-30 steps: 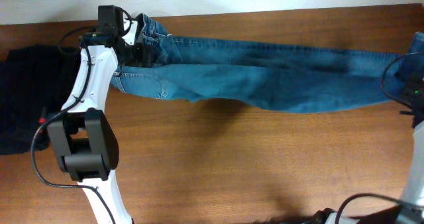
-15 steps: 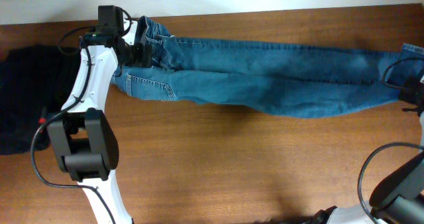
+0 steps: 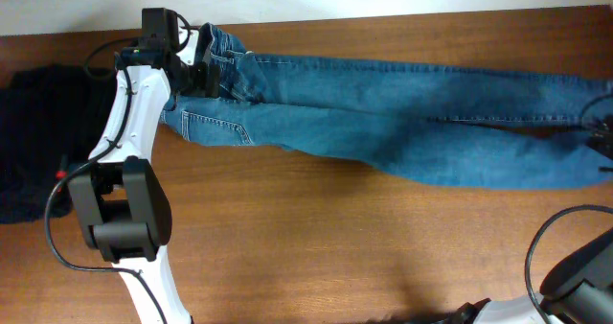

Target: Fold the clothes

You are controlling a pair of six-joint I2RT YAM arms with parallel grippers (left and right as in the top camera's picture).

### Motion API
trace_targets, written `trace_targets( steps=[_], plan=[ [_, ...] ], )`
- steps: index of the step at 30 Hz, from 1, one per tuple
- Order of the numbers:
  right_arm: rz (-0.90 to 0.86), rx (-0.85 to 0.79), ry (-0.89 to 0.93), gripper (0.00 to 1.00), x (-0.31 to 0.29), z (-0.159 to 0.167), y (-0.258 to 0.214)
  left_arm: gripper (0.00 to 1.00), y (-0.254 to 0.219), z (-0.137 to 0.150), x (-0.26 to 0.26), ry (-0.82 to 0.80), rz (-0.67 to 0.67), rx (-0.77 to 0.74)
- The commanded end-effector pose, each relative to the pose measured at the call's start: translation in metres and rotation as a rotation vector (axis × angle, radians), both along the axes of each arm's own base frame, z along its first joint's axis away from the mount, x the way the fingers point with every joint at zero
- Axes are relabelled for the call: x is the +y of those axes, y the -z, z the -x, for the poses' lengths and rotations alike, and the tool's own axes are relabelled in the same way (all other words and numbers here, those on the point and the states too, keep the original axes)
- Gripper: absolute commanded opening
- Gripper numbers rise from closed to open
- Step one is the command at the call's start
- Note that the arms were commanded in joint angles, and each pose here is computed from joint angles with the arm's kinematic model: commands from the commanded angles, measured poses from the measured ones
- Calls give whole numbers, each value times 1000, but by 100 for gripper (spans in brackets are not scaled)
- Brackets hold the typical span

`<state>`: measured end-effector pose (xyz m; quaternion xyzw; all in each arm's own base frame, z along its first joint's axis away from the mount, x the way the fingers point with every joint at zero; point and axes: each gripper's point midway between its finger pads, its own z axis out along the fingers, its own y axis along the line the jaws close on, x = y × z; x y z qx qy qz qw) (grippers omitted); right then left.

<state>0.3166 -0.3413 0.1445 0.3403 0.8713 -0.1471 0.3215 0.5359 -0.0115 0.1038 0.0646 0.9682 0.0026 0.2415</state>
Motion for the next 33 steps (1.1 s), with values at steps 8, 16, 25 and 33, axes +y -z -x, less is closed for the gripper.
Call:
trace_targets(
  steps=[8, 16, 25, 33],
  plan=[
    [-111, -231, -89, 79, 60, -24, -68, 99, -2, -2, -3, 20, 2, -6],
    [-372, -87, -291, 80, 166, -33, -37, 99, -2, -2, -2, 20, 2, -6],
    [-482, 61, -421, 89, 239, -27, -20, 99, -2, -2, -3, 20, 2, -6],
    [-489, 99, -519, 92, 275, -33, -18, 99, -2, -2, -3, 20, 2, -6]
  ],
)
